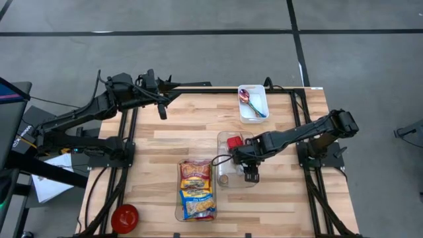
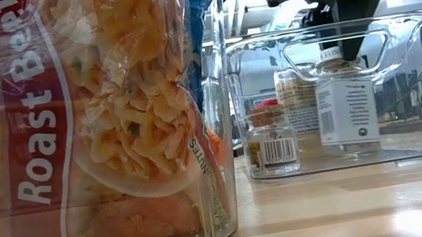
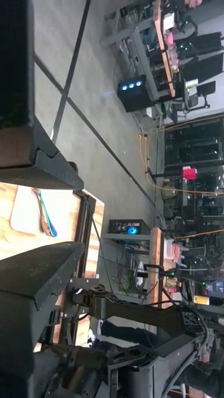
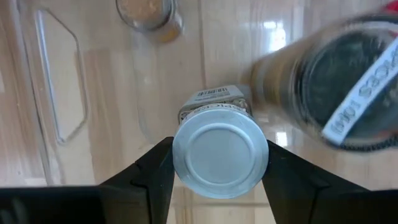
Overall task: Pick & Place Food Item
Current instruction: Put the white seasoning bottle into the right transparent bin, then return to Home Position
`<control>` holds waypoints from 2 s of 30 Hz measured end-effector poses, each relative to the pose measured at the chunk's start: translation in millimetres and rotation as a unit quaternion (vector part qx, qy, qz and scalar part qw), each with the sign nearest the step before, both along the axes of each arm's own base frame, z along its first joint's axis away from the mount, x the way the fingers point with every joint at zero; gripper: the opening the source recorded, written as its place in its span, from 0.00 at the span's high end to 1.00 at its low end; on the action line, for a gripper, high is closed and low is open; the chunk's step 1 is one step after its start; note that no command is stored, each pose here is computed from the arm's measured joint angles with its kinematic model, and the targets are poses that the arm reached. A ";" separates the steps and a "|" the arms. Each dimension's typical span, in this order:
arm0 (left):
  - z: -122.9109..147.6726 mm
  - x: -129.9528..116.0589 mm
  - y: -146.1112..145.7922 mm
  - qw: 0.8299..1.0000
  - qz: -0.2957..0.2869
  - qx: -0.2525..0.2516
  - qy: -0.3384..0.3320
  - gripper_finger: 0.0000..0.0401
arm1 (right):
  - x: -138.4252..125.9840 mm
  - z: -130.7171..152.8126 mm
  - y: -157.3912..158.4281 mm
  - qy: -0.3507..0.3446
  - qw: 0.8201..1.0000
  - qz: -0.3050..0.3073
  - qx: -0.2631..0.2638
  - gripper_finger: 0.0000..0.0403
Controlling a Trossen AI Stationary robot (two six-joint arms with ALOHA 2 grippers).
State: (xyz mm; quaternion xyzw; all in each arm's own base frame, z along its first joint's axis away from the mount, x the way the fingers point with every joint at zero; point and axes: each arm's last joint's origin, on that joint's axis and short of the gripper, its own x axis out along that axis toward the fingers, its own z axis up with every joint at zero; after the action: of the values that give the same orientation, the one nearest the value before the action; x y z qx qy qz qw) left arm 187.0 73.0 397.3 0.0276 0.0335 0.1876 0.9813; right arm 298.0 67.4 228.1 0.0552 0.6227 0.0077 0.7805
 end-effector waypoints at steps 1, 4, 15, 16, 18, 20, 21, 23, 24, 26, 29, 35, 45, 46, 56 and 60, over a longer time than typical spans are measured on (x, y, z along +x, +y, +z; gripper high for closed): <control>0.0 0.0 0.0 1.000 0.000 0.000 0.000 0.65 | -1.0 0.0 -0.2 0.005 1.000 0.000 -0.001 0.53; 0.0 0.0 0.0 1.000 0.000 0.000 0.000 0.65 | -1.9 0.0 -0.4 0.009 1.000 0.002 -0.002 0.53; 0.0 0.0 0.0 1.000 0.000 0.000 0.000 0.65 | -1.8 0.0 -2.1 0.009 1.000 0.007 -0.004 0.53; 0.0 0.0 0.0 1.000 0.000 0.000 0.000 0.65 | -1.8 0.0 -2.2 0.009 1.000 0.008 -0.004 0.53; 0.0 0.0 0.0 1.000 0.000 0.000 0.000 0.65 | -1.6 0.0 -2.9 0.009 1.000 0.006 -0.004 0.53; 0.0 0.0 0.0 1.000 0.000 0.000 0.000 0.65 | -1.4 -0.1 -3.9 0.010 1.000 0.005 -0.004 0.53; 0.0 0.0 0.0 1.000 0.000 0.000 0.000 0.65 | -1.4 0.0 -4.1 0.009 1.000 0.004 -0.004 0.53; 0.0 0.0 0.0 1.000 0.000 0.000 0.000 0.65 | -1.4 -0.1 -4.2 0.010 1.000 0.003 -0.004 0.52; 0.0 0.0 0.0 1.000 -0.001 0.000 0.000 0.65 | -1.4 -0.1 -4.2 0.010 1.000 0.000 -0.004 0.51; 0.0 0.0 0.0 1.000 -0.001 0.000 0.000 0.65 | -1.3 -0.4 -4.3 0.010 1.000 -0.004 -0.005 0.43; 0.0 0.0 0.0 1.000 -0.001 0.000 0.000 0.65 | -1.5 -0.9 -4.4 0.012 1.000 -0.006 -0.005 0.31; 0.0 0.0 0.0 1.000 -0.001 0.000 0.000 0.65 | -1.4 -0.9 -4.5 0.013 1.000 -0.019 -0.003 0.25; -0.3 0.3 0.1 1.000 -0.001 0.000 0.001 0.65 | -1.2 2.2 -7.8 0.004 0.999 -0.033 0.002 0.24; -0.3 0.3 0.1 1.000 -0.001 0.000 0.001 0.65 | -0.9 2.2 -8.5 0.004 0.999 -0.036 0.003 0.24; -0.3 0.4 0.0 1.000 -0.002 0.000 0.001 0.65 | -9.1 24.3 -11.8 -0.041 0.996 -0.071 0.023 0.24; -0.2 0.4 0.0 1.000 -0.002 0.000 0.001 0.65 | -18.5 41.8 -14.7 -0.077 0.993 -0.089 0.022 0.24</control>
State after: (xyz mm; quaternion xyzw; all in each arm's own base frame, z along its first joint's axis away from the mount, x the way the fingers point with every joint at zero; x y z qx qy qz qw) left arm 187.3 73.0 397.1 0.0274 0.0342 0.1852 0.9817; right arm 279.6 52.7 269.9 0.1273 0.5530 -0.0441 0.8222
